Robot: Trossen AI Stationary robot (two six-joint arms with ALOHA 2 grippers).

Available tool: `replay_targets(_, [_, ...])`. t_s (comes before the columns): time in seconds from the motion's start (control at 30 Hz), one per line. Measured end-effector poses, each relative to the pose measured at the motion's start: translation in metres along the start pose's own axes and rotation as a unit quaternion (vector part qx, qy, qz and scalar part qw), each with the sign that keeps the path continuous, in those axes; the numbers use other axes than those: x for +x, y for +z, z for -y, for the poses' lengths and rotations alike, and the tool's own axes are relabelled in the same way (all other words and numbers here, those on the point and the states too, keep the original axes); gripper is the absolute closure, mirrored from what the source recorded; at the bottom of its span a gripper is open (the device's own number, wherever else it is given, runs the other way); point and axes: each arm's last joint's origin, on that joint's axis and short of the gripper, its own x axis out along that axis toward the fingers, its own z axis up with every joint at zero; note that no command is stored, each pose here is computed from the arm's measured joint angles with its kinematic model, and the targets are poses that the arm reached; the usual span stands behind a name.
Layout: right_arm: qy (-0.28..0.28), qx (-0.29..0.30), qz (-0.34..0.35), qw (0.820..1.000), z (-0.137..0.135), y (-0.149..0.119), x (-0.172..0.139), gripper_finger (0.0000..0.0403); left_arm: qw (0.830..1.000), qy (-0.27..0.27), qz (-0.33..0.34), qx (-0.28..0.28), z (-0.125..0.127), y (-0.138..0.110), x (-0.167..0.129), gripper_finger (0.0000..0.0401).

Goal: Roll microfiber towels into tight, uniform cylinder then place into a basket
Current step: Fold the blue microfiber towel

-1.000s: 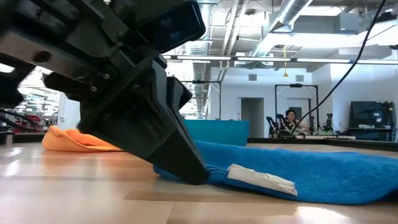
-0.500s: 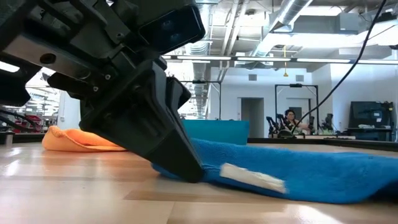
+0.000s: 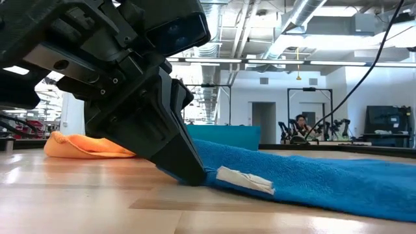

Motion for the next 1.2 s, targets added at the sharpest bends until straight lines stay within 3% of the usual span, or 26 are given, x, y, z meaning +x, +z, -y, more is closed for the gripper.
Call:
replay_targets(0.27, [-0.011, -0.018, 0.019, 1.0, 0.011, 0.025, -0.028, 0.0285, 1.0, 0.0, -0.001, 0.0, 0.0, 0.0, 0.0, 0.0399])
replay_targets(0.6, [0.017, -0.099, 0.062, 0.993, 0.008, 0.042, -0.071, 0.0277, 1.0, 0.0, -0.001, 0.0, 0.0, 0.0, 0.0, 0.0399])
replay_targets(0.77, [0.001, -0.125, 0.056, 0.991, 0.016, 0.048, -0.065, 0.0271, 1.0, 0.001, 0.0, -0.006, 0.0, 0.0, 0.0, 0.0399])
replay_targets(0.93, [-0.002, -0.133, 0.026, 0.991, 0.024, 0.05, -0.053, 0.0239, 1.0, 0.001, 0.0, -0.014, 0.0, 0.0, -0.001, 0.0399])
replay_targets(1.2, [0.027, -0.195, 0.004, 0.98, 0.0, 0.03, -0.039, 0.0188, 1.0, 0.004, 0.001, -0.026, 0.0, 0.0, -0.001, 0.0399])
